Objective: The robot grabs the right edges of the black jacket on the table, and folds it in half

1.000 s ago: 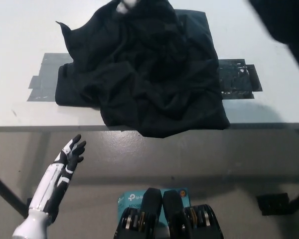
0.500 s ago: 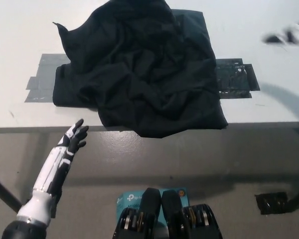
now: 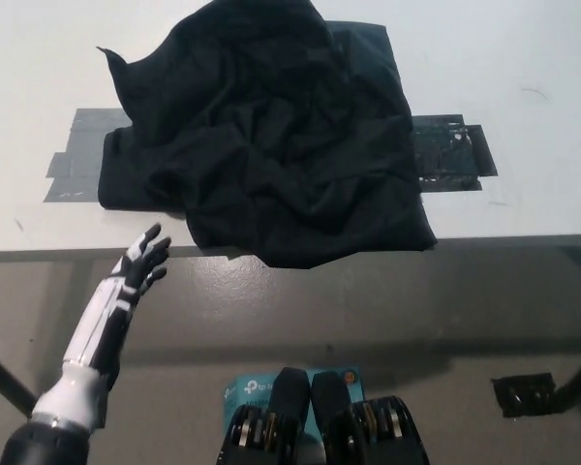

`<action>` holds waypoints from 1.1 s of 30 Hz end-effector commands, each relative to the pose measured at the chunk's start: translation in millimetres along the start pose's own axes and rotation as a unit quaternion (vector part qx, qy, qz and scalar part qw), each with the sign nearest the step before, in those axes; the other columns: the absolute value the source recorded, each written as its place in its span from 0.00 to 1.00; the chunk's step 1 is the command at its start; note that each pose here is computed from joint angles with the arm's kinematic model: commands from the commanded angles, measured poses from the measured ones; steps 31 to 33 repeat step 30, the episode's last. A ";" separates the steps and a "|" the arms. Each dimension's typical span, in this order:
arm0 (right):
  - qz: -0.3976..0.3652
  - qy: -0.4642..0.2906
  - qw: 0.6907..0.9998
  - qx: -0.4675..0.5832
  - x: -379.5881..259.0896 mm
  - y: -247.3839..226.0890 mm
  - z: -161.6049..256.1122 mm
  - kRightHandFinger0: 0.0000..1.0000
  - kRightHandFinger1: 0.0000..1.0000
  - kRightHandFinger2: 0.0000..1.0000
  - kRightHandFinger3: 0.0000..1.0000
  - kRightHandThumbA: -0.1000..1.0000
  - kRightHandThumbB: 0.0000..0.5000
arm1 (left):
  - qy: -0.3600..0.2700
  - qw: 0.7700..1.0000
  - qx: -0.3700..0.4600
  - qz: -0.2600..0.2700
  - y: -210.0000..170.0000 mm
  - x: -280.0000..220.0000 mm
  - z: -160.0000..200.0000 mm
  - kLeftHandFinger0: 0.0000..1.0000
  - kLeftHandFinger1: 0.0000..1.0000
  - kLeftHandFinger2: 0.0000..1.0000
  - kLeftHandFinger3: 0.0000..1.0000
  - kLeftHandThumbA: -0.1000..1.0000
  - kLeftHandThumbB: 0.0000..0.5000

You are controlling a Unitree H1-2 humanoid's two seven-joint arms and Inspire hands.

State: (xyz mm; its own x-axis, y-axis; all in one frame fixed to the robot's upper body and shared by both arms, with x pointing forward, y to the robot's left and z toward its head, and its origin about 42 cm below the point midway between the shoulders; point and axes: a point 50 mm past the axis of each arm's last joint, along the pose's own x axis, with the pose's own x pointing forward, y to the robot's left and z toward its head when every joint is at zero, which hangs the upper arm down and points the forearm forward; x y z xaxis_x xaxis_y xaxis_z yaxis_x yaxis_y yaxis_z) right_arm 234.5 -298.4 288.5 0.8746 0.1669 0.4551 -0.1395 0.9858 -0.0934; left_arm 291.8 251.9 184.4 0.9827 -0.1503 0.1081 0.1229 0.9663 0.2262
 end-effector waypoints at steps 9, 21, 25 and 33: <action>-0.031 0.110 0.991 0.065 -14.7 47.9 -127.7 1.00 1.00 1.00 1.00 0.93 0.12 | -0.012 1.000 -0.015 -0.003 7.7 -39.1 -8.8 1.00 1.00 1.00 1.00 1.00 0.04; 0.056 0.199 0.978 0.019 -47.2 69.9 -177.5 1.00 1.00 1.00 1.00 0.83 0.12 | 0.017 1.000 -0.011 0.004 7.2 -51.9 -22.0 1.00 1.00 1.00 1.00 1.00 0.06; 0.063 0.214 0.974 0.029 -55.1 73.6 -181.8 1.00 1.00 1.00 1.00 0.84 0.12 | 0.023 1.000 -0.013 0.005 9.0 -55.8 -25.3 1.00 1.00 1.00 1.00 1.00 0.06; 0.070 0.222 0.973 0.016 -57.9 71.2 -180.1 1.00 1.00 1.00 1.00 0.85 0.11 | 0.025 1.000 -0.011 0.003 8.3 -54.4 -27.1 1.00 1.00 1.00 1.00 1.00 0.00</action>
